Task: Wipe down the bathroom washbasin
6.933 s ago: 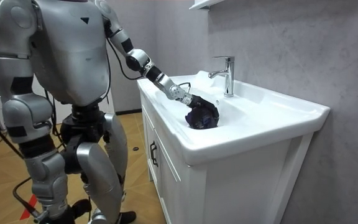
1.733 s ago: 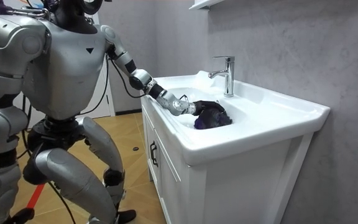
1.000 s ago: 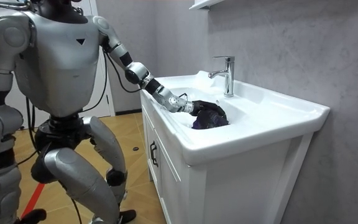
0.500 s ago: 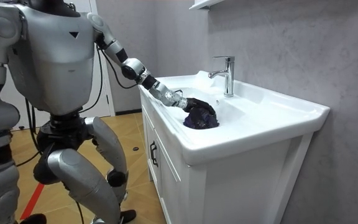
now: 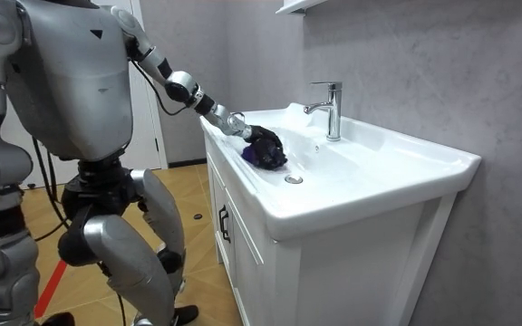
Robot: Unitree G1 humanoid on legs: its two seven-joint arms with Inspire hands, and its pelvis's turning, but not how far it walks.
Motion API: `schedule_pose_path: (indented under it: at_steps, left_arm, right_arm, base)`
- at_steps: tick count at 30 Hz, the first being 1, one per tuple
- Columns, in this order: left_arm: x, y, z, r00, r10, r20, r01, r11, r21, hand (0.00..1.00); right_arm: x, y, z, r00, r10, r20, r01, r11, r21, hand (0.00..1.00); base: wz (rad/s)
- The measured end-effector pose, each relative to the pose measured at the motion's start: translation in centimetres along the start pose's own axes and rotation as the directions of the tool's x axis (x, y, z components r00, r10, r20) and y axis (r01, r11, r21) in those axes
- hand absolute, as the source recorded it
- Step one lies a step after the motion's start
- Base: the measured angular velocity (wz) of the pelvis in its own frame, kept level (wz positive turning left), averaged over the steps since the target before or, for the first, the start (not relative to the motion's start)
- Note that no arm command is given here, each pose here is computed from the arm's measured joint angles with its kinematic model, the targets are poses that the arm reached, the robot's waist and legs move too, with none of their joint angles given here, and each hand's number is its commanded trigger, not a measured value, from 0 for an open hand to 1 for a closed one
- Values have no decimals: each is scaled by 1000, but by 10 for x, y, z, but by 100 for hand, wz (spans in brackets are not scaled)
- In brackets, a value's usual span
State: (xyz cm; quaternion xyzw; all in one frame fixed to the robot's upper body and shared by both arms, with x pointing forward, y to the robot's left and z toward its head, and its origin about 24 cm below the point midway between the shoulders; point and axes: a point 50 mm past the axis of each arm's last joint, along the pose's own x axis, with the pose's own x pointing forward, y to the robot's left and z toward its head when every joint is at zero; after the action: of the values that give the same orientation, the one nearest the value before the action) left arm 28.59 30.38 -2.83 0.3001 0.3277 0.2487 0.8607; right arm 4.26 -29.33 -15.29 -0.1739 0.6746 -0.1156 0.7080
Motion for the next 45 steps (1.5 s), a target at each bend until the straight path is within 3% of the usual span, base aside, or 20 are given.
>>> schedule_pose_path:
  at_steps: [4, 10, 23, 32, 45]
  left_arm:
    - [0, 3, -7, 999, 12, 30, -16, 993, 120, 100]
    - [-5, 2, -24, 997, 9, 72, -24, 977, 212, 100]
    - [-8, 14, -36, 996, 28, 81, -48, 966, 254, 100]
    - [-9, 27, -25, 989, 67, 129, -100, 956, 274, 100]
    - [-16, 24, -31, 989, 29, 148, -77, 939, 335, 100]
  right_arm:
    - [0, -1, -9, 1000, -9, -4, 9, 1000, 1, 0]
    - [0, -2, -10, 1000, -21, 1, 21, 999, -49, 0]
    - [0, -6, -6, 999, -40, 28, 42, 997, -58, 0]
    - [0, -9, -20, 999, -48, -8, 48, 998, -36, 0]
    - [0, -9, -23, 999, -53, 4, 53, 991, -127, 0]
  base:
    - [12]
    - [11]
    - [-3]
    - [-1]
    - [3]
